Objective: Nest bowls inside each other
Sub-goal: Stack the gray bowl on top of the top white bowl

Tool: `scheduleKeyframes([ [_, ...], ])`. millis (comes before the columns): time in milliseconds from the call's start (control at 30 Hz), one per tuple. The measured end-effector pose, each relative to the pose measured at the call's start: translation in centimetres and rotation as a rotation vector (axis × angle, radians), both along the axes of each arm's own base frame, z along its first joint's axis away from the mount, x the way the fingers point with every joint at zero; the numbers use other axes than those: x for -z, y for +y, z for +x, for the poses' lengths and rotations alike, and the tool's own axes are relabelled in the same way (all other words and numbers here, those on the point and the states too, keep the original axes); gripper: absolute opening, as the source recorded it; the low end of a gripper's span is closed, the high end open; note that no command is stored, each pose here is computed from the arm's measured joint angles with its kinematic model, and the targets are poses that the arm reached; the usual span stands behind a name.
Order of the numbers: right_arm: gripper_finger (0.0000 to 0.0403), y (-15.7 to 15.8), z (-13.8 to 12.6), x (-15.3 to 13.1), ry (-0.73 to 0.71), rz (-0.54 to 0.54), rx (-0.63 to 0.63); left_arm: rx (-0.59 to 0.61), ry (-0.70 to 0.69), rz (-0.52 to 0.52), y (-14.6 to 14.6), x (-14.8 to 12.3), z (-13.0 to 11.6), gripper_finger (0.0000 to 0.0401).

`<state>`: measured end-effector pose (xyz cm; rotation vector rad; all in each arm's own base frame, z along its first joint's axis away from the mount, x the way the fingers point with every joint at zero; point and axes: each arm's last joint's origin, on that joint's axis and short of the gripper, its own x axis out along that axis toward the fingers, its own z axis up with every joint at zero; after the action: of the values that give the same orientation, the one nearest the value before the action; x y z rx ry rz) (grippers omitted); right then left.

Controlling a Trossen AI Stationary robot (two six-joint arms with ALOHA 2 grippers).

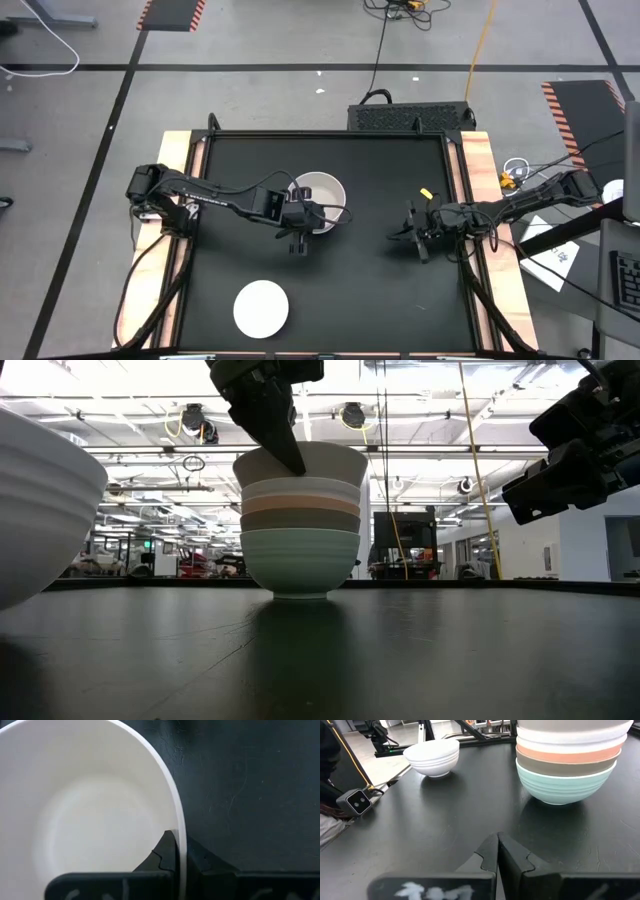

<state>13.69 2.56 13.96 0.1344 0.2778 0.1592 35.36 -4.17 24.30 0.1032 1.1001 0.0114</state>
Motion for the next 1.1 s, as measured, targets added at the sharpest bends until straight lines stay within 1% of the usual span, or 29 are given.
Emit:
scheduleKeyframes([
  [167,0.0,0.0,0.0,0.0,0.0,0.001,0.0,0.001,-0.002,-0.002,0.0,0.1,0.0,0.0005],
  [467,0.0,0.0,0.0,0.0,0.001,0.003,0.001,0.024,-0.045,-0.04,-0.3,-0.8,-0.2,0.005],
  [667,0.0,0.0,0.0,0.1,0.009,0.001,0.001,0.033,-0.074,-0.04,-0.4,-1.1,-0.2,0.0073],
  [833,0.0,0.0,0.1,0.3,0.023,0.006,0.003,0.05,-0.139,0.024,-0.3,-1.8,0.0,0.0098],
  [1100,0.0,0.0,0.1,0.4,0.03,0.005,0.003,0.053,-0.255,0.136,0.1,-4.1,-0.4,0.0166],
])
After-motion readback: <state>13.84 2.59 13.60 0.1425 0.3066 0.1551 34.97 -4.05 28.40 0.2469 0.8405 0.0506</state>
